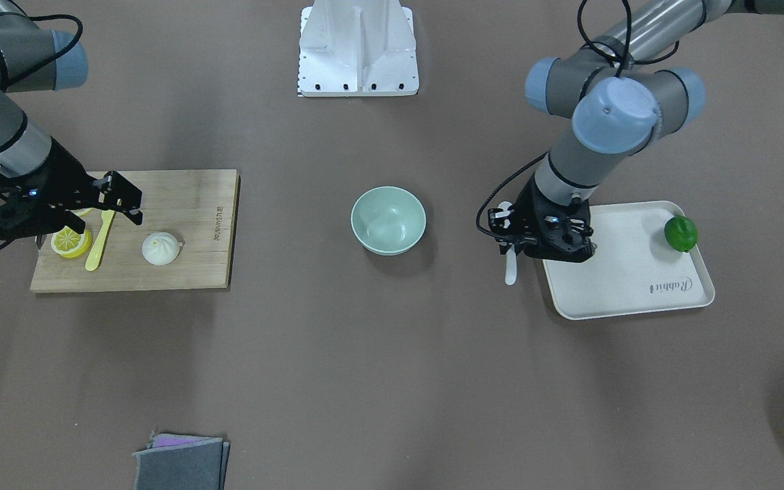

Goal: Put spoon and bun in bowl

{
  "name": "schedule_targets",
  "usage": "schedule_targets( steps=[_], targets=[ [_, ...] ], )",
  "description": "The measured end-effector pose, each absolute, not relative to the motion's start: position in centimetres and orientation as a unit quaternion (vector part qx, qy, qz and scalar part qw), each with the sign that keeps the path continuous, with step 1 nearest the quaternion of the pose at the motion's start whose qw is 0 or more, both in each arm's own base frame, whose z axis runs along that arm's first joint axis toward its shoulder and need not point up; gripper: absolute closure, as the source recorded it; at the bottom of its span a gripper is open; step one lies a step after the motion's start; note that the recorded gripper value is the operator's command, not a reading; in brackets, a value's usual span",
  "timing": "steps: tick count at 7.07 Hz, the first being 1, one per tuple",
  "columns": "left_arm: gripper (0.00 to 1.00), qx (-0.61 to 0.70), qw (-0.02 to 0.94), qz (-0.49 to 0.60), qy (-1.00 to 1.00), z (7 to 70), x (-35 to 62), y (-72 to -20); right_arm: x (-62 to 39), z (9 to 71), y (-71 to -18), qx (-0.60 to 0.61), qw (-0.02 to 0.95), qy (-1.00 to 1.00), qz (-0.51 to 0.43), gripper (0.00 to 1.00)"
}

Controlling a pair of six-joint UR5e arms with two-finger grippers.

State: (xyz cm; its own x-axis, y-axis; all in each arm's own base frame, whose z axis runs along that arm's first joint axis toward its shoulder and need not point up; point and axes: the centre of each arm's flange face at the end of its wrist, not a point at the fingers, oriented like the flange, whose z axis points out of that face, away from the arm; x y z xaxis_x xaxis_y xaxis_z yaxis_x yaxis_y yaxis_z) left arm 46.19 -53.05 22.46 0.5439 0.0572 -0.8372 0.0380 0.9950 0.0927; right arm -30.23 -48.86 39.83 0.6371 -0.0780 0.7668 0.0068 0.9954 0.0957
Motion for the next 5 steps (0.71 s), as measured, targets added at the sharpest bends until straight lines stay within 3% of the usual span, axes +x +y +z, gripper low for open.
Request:
schedule_targets(
  steps=[3, 4, 5],
  targets=[
    [1.0, 0.057, 0.874, -0.007, 0.482, 18.6, 52.0, -52.0, -31.7, 40.9, -49.7, 0.035, 0.908, -0.416, -0.025, 0.0],
    [0.34, 0.059, 0.872, -0.004, 0.486, 18.9, 53.0, -51.7, -32.3, 41.1, -49.9, 0.037, 0.909, -0.415, -0.027, 0.0],
    [0.06, 0.062, 0.87, 0.0, 0.489, 19.2, 53.6, -51.4, -32.9, 41.3, -49.8, 0.04, 0.907, -0.417, -0.03, 0.0]
  ],
)
